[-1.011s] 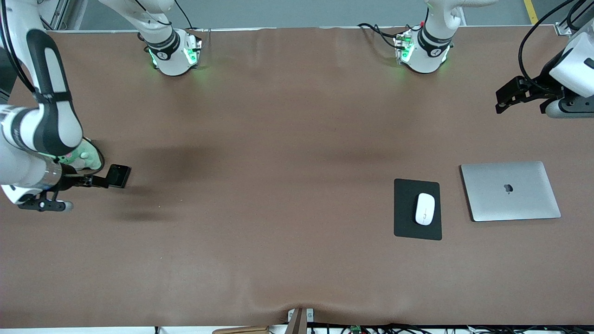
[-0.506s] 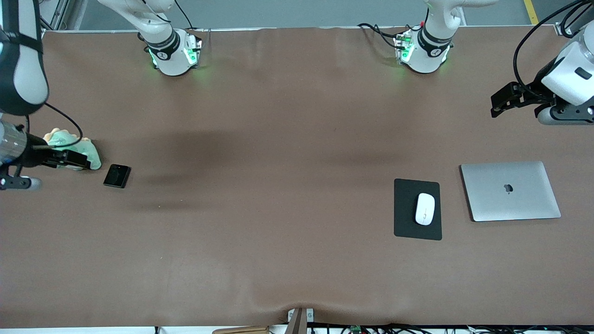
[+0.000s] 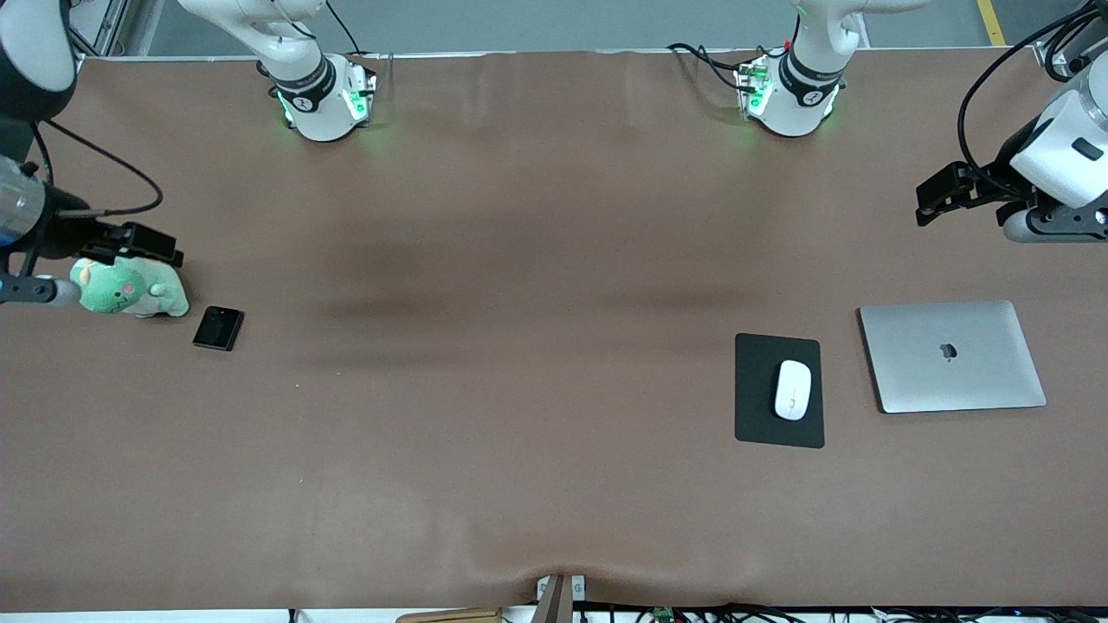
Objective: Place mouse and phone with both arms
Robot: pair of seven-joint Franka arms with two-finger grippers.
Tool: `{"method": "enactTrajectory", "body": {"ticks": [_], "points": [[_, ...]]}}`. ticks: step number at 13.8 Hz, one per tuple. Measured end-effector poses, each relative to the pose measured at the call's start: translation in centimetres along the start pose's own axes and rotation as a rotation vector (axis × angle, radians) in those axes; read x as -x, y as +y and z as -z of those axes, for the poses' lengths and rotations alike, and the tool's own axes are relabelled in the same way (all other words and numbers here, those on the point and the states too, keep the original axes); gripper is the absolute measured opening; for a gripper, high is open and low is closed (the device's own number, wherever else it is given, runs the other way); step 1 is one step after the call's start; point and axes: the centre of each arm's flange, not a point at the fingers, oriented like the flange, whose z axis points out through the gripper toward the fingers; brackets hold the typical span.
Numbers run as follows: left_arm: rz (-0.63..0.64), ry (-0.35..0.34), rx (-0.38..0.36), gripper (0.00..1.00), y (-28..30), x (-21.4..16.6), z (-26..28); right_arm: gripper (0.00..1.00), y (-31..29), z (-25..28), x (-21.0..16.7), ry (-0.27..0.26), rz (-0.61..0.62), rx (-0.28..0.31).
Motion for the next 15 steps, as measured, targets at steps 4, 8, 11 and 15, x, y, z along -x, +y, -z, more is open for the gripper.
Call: {"method": "enactTrajectory", "body": {"ticks": [4, 8, 11, 15], "points": [[0.0, 0.001, 0.0, 1.0, 0.0, 0.0, 0.0, 1.0, -2.1, 2.3, 1.9, 0.027, 0.028, 0.005], [-0.006, 0.014, 0.001, 1.0, 0.3, 0.0, 0.5, 1.0, 0.5, 3.9, 2.0, 0.083, -0.018, 0.001], [-0.007, 0.023, 0.002, 1.0, 0.4, 0.0, 0.9, 1.0, 0.9, 4.8, 2.6, 0.099, -0.026, 0.0], [-0.007, 0.023, 0.002, 1.0, 0.4, 0.0, 0.9, 1.0, 1.3, 4.7, 2.7, 0.093, -0.047, -0.001]]}}
